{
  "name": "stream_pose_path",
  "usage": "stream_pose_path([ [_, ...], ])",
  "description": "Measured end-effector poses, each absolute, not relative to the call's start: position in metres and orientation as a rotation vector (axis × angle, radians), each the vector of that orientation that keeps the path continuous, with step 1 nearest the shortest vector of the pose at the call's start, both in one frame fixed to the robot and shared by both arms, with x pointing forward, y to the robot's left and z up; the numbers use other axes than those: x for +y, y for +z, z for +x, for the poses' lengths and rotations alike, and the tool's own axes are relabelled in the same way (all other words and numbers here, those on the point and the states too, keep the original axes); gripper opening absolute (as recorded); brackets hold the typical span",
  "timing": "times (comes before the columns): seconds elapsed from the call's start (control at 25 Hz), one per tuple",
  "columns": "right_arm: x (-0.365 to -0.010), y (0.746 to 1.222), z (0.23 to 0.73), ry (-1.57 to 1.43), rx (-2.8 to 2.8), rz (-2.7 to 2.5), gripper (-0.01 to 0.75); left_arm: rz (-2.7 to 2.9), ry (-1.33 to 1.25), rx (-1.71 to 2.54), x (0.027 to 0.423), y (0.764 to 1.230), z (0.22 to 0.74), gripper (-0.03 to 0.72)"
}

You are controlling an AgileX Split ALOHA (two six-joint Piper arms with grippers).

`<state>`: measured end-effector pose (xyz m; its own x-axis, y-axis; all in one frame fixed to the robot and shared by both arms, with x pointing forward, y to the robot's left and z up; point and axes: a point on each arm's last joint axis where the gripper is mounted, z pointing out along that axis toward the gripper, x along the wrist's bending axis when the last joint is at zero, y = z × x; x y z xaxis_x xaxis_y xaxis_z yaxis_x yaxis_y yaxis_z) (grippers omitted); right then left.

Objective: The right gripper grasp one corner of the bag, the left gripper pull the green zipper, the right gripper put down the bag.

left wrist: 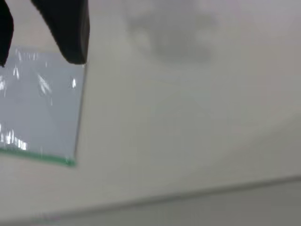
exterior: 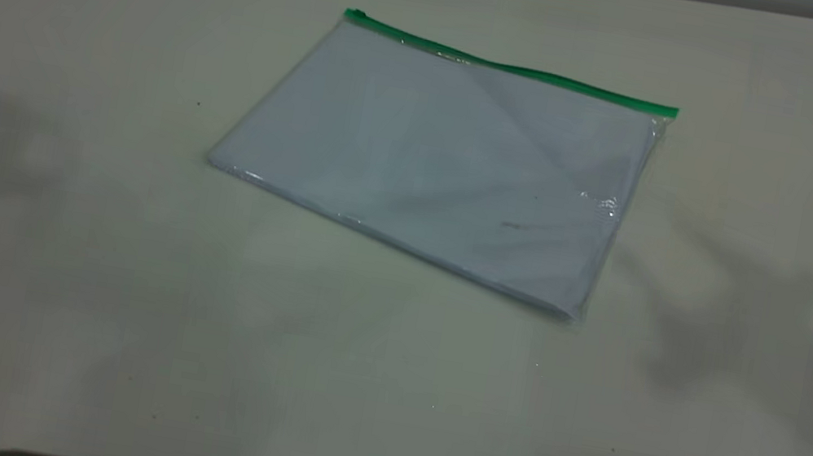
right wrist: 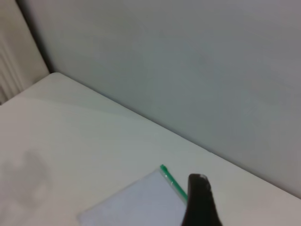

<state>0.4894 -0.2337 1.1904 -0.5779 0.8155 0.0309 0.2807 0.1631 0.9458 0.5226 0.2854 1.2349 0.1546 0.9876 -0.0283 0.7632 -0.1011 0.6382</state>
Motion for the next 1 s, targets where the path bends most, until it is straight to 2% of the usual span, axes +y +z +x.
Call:
stream_pose_path([
  [0.2, -0.235, 1.221, 0.43, 1.481, 1.935, 0.985, 0.574, 1.799, 0.72, 1.627, 0.291, 1.269, 0.448, 0.359],
  [0.44, -0.237, 1.236, 0.358, 1.497, 2.004, 0.962, 0.574, 1.753, 0.856, 1.61, 0.3, 1.263, 0.363, 0.365],
  [0.68, -0.248, 1.234, 0.293, 1.406, 2.013, 1.043, 0.574, 1.715, 0.902, 1.581, 0.302, 1.224, 0.287, 0.41],
  [1.0, -0.261, 1.199, 0.238, 1.298, 1.963, 1.136, 0.574, 1.717, 0.846, 1.584, 0.3, 1.145, 0.238, 0.451],
])
